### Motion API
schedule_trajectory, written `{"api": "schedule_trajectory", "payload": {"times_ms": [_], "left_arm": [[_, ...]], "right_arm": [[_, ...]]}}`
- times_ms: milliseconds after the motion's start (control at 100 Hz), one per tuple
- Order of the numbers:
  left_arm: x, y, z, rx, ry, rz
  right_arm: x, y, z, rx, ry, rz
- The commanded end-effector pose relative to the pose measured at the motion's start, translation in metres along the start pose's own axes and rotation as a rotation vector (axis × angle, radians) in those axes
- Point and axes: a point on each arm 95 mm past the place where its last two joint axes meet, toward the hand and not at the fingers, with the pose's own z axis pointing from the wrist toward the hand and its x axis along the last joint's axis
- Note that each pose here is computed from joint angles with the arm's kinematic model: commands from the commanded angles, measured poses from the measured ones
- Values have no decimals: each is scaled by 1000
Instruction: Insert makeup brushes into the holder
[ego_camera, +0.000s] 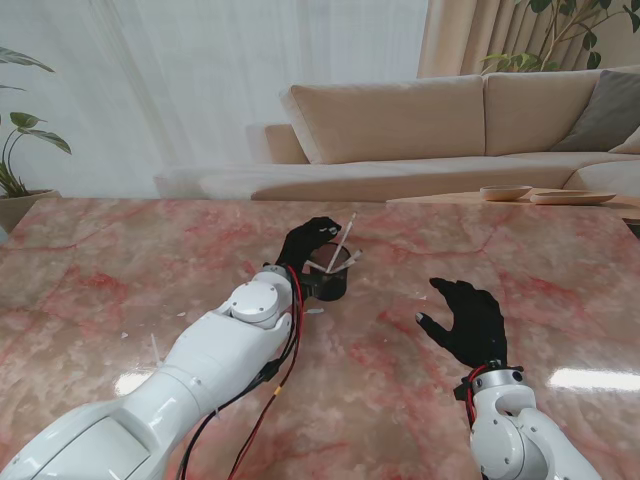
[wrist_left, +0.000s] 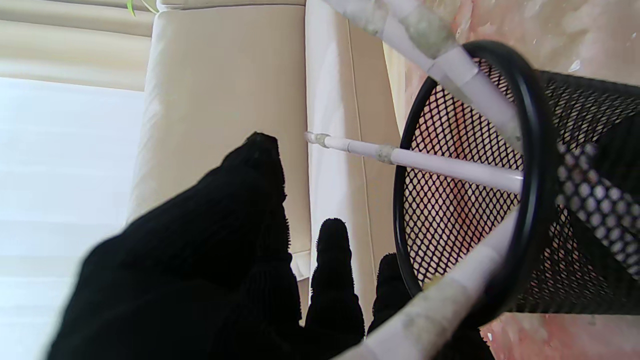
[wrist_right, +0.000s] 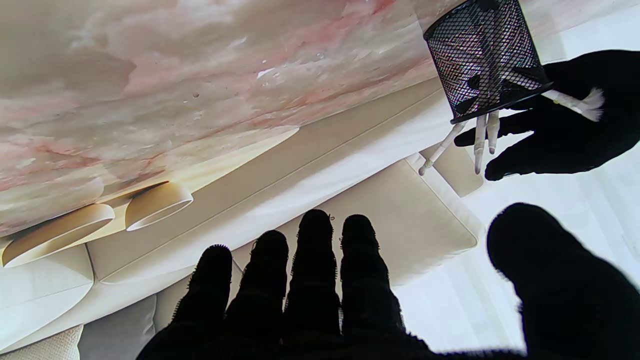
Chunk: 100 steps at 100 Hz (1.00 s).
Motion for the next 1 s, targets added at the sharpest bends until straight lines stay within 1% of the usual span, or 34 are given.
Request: {"api": "schedule_trajectory", "payload": {"times_ms": [0, 170, 310, 450, 560, 710, 860, 990], "left_arm": [[0, 0, -1, -2, -1, 2], [4, -3, -7, -24, 24, 21], [10, -9, -13, -50, 48, 67], [18, -18, -20, -75, 75, 132], [27, -27, -27, -101, 105, 201], [44, -44, -41, -147, 146, 320], [61, -61, -62, -203, 186, 442], [70, -72, -81, -243, 215, 550]], "right_arm": [[-2, -4, -3, 21, -8, 4], [-1, -4, -2, 17, -4, 3], [0, -2, -1, 12, 2, 1], [2, 1, -1, 5, 12, -5], [3, 4, -1, -6, 19, -14], [6, 10, 0, -10, 33, -35], [8, 18, -4, 10, 61, -64], [10, 24, -5, 15, 87, -80]]}}
